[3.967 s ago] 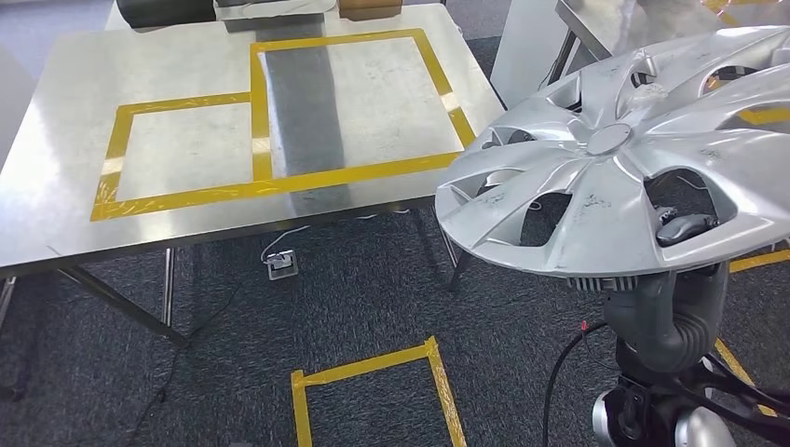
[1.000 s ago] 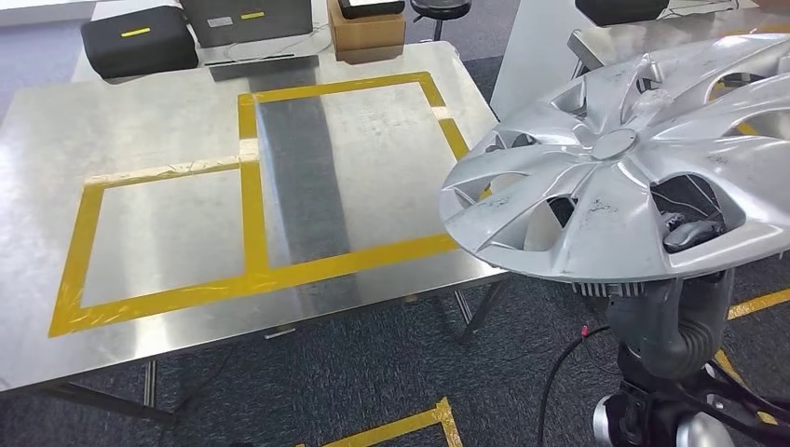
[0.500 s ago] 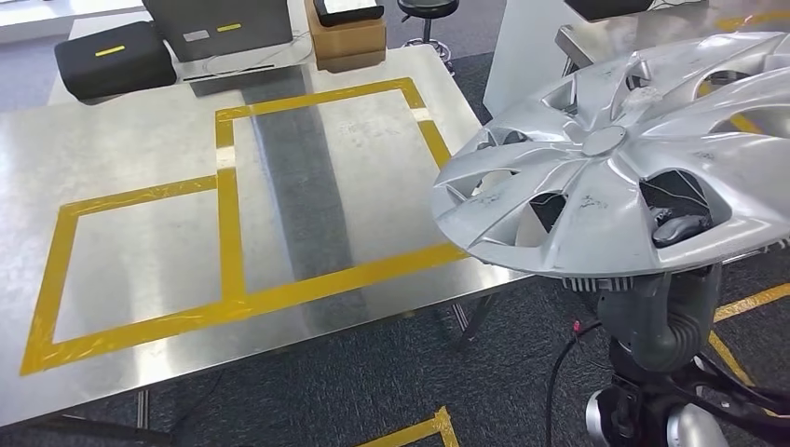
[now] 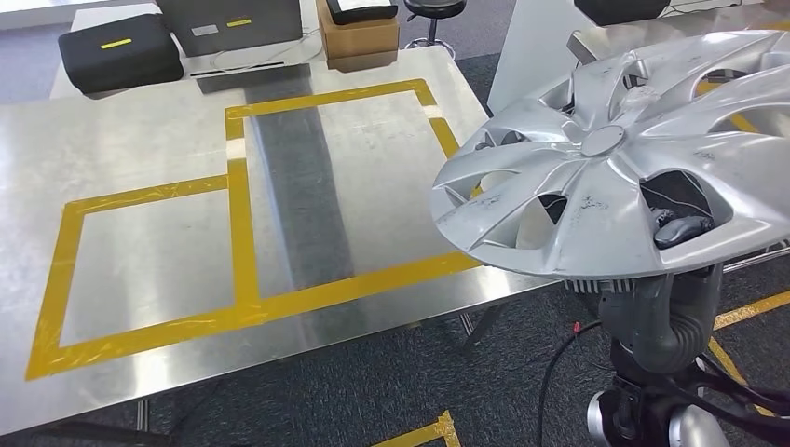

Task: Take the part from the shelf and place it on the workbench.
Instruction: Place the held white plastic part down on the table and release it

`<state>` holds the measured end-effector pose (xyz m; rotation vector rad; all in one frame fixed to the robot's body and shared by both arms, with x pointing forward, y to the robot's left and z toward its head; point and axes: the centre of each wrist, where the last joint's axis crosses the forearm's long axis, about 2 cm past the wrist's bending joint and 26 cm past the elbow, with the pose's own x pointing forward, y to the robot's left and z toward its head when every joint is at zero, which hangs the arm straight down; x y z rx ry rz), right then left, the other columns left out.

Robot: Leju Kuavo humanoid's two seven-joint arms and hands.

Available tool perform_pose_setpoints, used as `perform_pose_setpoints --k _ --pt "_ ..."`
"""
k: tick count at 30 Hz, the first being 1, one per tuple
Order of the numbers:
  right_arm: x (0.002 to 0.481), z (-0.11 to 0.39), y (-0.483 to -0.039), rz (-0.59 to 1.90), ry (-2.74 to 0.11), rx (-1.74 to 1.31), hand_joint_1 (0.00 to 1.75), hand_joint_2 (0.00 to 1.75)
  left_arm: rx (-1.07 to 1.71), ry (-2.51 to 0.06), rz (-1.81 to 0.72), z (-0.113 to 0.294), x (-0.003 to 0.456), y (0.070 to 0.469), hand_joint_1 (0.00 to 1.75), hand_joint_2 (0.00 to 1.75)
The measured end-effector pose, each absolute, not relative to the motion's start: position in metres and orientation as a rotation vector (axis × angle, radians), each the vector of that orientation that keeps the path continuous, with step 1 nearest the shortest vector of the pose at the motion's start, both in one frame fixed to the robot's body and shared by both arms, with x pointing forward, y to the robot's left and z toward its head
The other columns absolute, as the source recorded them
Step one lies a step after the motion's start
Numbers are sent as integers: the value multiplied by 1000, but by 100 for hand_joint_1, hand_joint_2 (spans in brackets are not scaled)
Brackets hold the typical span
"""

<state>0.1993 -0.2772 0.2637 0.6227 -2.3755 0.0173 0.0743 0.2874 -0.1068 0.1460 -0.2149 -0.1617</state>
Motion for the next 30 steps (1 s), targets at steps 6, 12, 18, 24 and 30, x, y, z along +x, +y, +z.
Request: perform_pose_setpoints --k 6,12,18,24,30 --pt "202 268 -276 78 -2376 628 175 175 148 -216 -169 -107 74 288 0 175" --pt "227 302 -268 370 -2310 528 175 175 141 -234 -196 -107 76 287 0 175" --pt "261 350 -248 751 -2143 349 175 175 120 -245 -217 -106 77 280 0 175" --pt "290 372 -221 985 -1945 252 175 175 96 -242 -246 -106 79 271 0 175" --pt "314 356 -199 1142 -1740 181 175 175 91 -236 -268 -104 85 268 0 175"
